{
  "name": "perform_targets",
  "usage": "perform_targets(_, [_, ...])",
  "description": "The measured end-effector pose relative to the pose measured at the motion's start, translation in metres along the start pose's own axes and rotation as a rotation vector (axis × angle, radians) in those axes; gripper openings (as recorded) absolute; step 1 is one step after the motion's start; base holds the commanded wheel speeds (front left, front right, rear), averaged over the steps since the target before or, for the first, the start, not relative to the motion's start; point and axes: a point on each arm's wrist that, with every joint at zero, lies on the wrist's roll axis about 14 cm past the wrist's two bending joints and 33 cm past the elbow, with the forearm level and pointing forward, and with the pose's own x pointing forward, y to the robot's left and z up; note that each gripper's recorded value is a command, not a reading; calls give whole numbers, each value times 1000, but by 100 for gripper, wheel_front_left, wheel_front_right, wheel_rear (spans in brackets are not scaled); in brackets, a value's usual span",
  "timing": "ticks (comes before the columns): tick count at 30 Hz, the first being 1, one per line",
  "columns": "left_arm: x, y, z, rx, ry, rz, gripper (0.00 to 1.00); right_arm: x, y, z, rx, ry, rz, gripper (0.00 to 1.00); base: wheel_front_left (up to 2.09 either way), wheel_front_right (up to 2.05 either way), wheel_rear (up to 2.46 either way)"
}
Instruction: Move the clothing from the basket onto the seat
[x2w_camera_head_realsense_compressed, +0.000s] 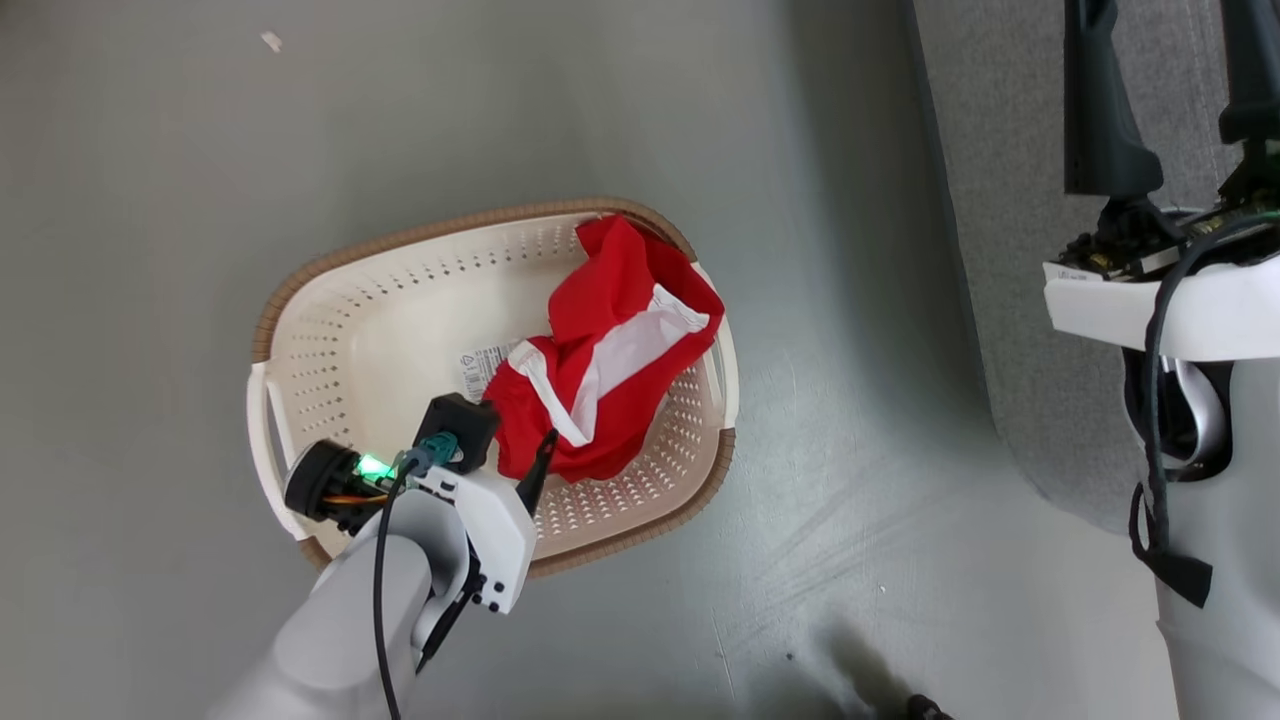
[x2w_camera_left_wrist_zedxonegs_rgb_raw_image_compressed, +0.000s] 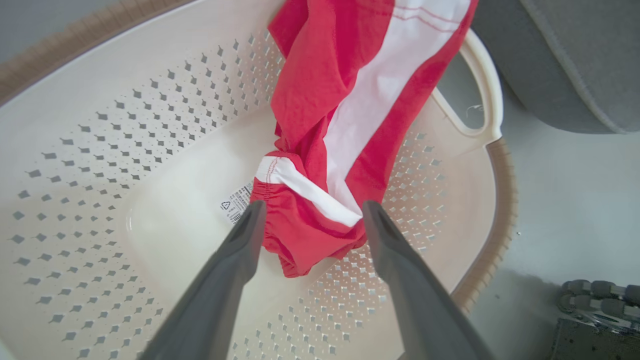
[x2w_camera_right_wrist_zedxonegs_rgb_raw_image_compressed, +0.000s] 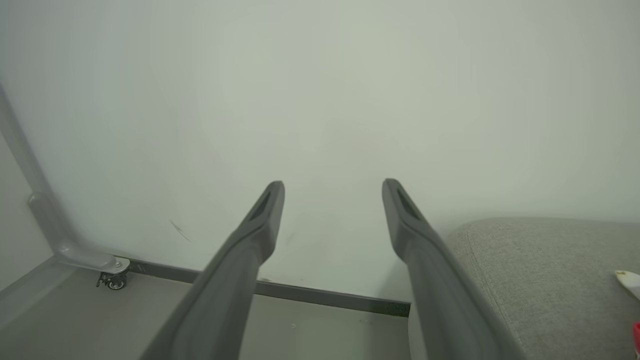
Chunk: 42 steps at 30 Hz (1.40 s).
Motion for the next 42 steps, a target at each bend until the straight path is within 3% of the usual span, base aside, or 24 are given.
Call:
perform_targets(19, [51, 7, -23, -10, 56, -33, 100, 10, -11, -41, 0, 50, -11, 100, 0, 0, 0])
perform_targets(38, [81, 25, -55, 13, 128, 18, 100, 12, -19, -72, 0, 95, -19, 100, 0, 0, 0])
perform_targets(39, [81, 25, -57, 17, 134, 17, 76, 11, -20, -74, 1, 101, -20, 100, 0, 0, 0])
perform_targets(40, [81, 24, -59, 27, 137, 12, 32, 11, -21, -76, 0, 108, -23, 100, 0, 0, 0])
perform_targets(41, [81, 22, -60, 33, 139, 6, 0, 10, -22, -77, -1, 112, -26, 100, 0, 0, 0])
perform_targets(42, [81, 20, -60, 36, 140, 0, 0, 10, -23, -77, -2, 113, -28, 100, 0, 0, 0])
